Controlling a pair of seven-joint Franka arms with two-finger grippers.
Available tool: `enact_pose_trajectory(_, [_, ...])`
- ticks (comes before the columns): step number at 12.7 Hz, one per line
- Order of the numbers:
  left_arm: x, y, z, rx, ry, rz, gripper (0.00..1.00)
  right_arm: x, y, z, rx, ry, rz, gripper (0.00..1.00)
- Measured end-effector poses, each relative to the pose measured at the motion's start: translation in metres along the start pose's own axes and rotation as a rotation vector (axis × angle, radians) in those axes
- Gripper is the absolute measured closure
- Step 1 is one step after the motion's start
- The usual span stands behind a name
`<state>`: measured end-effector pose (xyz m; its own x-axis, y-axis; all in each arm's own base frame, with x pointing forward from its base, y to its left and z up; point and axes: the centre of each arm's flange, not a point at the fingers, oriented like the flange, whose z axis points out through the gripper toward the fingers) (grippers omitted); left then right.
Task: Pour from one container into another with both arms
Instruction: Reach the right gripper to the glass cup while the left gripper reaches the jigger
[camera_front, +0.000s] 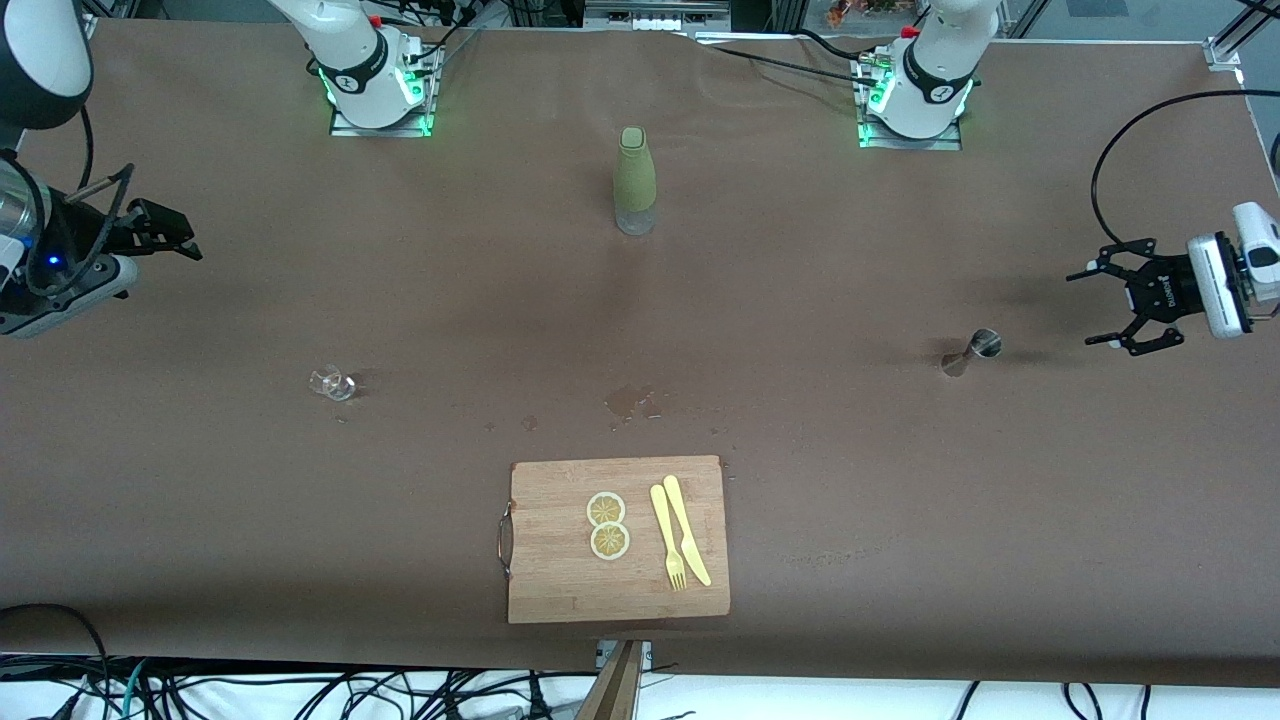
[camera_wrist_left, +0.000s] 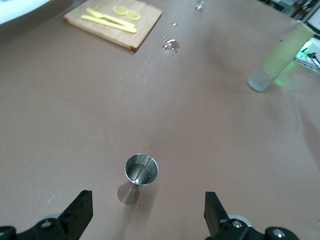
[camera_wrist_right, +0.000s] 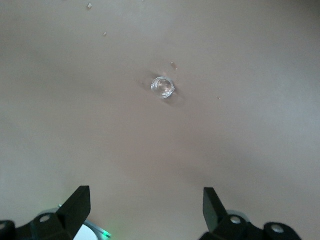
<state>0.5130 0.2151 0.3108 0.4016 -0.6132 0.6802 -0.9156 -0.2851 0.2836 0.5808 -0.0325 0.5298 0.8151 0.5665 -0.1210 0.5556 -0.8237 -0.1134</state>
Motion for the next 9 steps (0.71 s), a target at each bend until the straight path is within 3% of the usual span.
enact_pose_trajectory(3, [-0.040,-0.012,0.030,-0.021,0.102,0.070,0.00,-0.014,0.038,0.025,0.142,0.082,-0.160,0.00])
enact_pose_trajectory(9, [-0.078,-0.022,0.078,-0.043,0.215,0.175,0.00,-0.054,0.140,0.139,0.437,0.375,-0.392,0.00])
